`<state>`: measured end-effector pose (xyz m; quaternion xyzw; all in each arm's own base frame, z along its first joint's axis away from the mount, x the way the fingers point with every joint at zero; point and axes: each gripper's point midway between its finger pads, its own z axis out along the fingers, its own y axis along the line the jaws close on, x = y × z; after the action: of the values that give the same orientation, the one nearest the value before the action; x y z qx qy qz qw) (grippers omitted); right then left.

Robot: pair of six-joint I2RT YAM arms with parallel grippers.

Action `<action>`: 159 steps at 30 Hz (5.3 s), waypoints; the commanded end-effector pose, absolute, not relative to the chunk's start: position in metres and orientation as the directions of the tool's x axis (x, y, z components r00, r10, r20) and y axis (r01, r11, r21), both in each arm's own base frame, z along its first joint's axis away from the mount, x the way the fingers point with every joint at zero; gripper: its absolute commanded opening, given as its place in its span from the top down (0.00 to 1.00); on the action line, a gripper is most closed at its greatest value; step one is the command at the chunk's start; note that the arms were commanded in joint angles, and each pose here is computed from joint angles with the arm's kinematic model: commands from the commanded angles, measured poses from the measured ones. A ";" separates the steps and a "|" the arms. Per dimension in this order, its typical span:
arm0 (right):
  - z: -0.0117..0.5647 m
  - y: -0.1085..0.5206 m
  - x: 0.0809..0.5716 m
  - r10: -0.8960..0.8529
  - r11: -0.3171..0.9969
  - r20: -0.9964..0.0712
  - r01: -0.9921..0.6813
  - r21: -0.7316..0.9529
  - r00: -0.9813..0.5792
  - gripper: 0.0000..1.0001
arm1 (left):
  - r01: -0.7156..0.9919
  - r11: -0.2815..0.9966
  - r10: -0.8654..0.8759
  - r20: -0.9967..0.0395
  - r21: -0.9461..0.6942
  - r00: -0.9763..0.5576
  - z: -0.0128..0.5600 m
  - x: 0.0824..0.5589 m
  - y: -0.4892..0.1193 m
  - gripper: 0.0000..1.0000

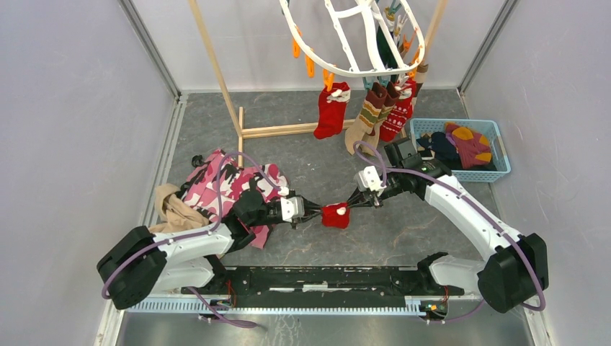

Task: Clip the socks to the hanger
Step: Pick up the sock from the bin.

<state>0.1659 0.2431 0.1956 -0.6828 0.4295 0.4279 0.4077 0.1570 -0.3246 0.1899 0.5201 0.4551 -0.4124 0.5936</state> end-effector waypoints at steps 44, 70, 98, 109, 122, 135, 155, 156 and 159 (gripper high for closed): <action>0.225 0.258 0.166 -0.161 -0.289 -0.940 -0.925 -0.246 0.301 1.00 | 0.930 0.240 -0.258 -0.942 -0.279 -0.216 0.213 0.158 -0.312 0.98; 0.235 0.249 0.176 -0.176 -0.244 -0.948 -0.944 -0.221 0.267 0.99 | 0.918 0.374 -0.111 -0.989 -0.131 -0.096 0.260 0.162 -0.283 0.00; 0.228 0.252 0.173 -0.200 -0.262 -0.944 -0.942 -0.208 0.263 0.95 | 0.987 0.139 0.342 -0.931 -0.081 -0.124 0.236 0.173 -0.339 0.44; 0.234 0.249 0.187 -0.261 -0.210 -0.918 -0.946 -0.249 0.299 0.56 | 0.950 0.235 0.222 -0.940 -0.206 -0.258 0.242 0.171 -0.334 0.98; 0.251 0.269 0.181 -0.221 -0.169 -0.920 -0.942 -0.290 0.323 0.45 | 0.351 0.468 -0.547 -0.578 -0.811 -0.606 0.245 0.207 -0.261 0.98; 0.248 0.322 0.213 -0.210 0.107 -0.963 -0.975 -0.197 0.172 0.43 | 0.101 0.339 -0.732 -0.330 -0.935 -0.596 0.268 0.240 -0.271 0.98; 0.239 0.326 0.241 -0.182 0.326 -0.983 -0.944 -0.047 -0.014 0.35 | 0.009 0.177 -0.808 -0.151 -0.984 -0.570 0.287 0.256 -0.281 0.98; 0.239 0.326 0.241 -0.182 0.331 -0.983 -0.943 -0.044 -0.018 0.35 | 0.009 0.173 -0.810 -0.147 -0.985 -0.568 0.287 0.257 -0.281 0.98; 0.238 0.328 0.241 -0.183 0.338 -0.983 -0.940 -0.036 -0.028 0.35 | -0.002 0.167 -0.820 -0.138 -0.986 -0.555 0.287 0.259 -0.280 0.98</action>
<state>0.2358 0.3231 0.2314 -0.4721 0.6190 0.3561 0.5169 0.2495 -0.2803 0.2518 -0.2740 0.7179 -0.5342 0.3523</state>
